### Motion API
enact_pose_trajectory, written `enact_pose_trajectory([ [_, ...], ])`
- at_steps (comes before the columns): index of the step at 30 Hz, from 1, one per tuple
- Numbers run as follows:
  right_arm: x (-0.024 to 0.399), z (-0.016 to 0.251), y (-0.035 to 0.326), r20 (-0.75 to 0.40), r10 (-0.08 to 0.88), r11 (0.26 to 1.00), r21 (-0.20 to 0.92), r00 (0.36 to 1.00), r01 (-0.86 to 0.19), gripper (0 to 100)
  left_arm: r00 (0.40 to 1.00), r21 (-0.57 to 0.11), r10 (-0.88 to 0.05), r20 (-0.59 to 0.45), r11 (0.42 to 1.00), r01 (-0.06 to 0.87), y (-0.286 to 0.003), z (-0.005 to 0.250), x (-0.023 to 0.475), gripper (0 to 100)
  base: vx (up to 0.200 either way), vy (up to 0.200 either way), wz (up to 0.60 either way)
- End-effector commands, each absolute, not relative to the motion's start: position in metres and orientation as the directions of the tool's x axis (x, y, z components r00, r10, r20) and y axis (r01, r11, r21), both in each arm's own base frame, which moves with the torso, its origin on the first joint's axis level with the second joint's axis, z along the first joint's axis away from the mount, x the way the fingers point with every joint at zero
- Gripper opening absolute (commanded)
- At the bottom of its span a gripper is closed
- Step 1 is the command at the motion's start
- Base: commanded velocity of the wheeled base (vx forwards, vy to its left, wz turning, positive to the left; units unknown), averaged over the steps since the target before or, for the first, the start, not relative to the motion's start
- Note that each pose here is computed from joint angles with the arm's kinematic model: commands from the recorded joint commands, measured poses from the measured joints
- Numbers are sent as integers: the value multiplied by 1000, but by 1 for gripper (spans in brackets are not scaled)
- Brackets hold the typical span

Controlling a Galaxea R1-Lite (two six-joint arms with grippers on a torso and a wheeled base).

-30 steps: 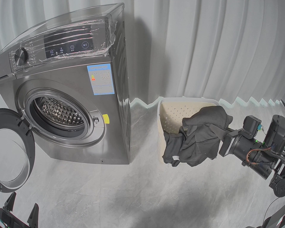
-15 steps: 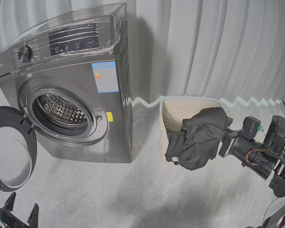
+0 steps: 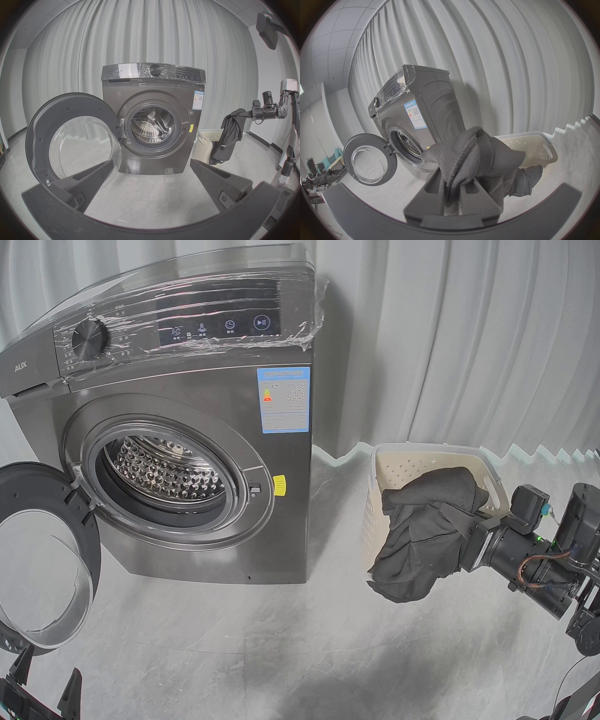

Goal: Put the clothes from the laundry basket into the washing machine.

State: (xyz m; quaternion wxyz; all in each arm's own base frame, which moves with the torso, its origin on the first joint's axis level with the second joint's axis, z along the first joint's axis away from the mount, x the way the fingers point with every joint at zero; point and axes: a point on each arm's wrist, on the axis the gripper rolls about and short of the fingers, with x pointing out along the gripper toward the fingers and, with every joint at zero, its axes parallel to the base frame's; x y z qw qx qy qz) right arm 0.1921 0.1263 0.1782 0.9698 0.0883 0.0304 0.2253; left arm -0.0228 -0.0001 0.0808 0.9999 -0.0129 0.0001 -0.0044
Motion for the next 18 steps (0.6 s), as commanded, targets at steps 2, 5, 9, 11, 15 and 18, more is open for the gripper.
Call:
enact_pose_trajectory([
  [2, 192, 178, 127, -21, 443, 883, 185, 896, -432, 0, 1000, -26, -8, 2, 1000, 8, 0, 76, -23, 100, 0, 100, 0],
  [5, 192, 178, 127, -21, 443, 883, 185, 896, -432, 0, 1000, -28, -8, 0, 1000, 8, 0, 76, -23, 100, 0, 0, 0],
  [9, 192, 178, 127, -21, 443, 883, 185, 896, -432, 0, 1000, -28, -9, 2, 1000, 9, 0, 76, -23, 100, 0, 0, 0],
  [11, 192, 177, 126, -23, 443, 883, 184, 896, -431, 0, 1000, -28, -9, 2, 1000, 9, 0, 76, -23, 100, -100, 0, 0],
  [15, 192, 177, 126, -21, 443, 883, 186, 896, -431, 0, 1000, -29, -9, 2, 1000, 9, 0, 76, -23, 100, -200, 0, 0],
  [18, 192, 177, 126, -26, 443, 883, 186, 896, -431, 0, 1000, -29, -8, 2, 1000, 8, 0, 76, -23, 100, -67, 0, 0],
])
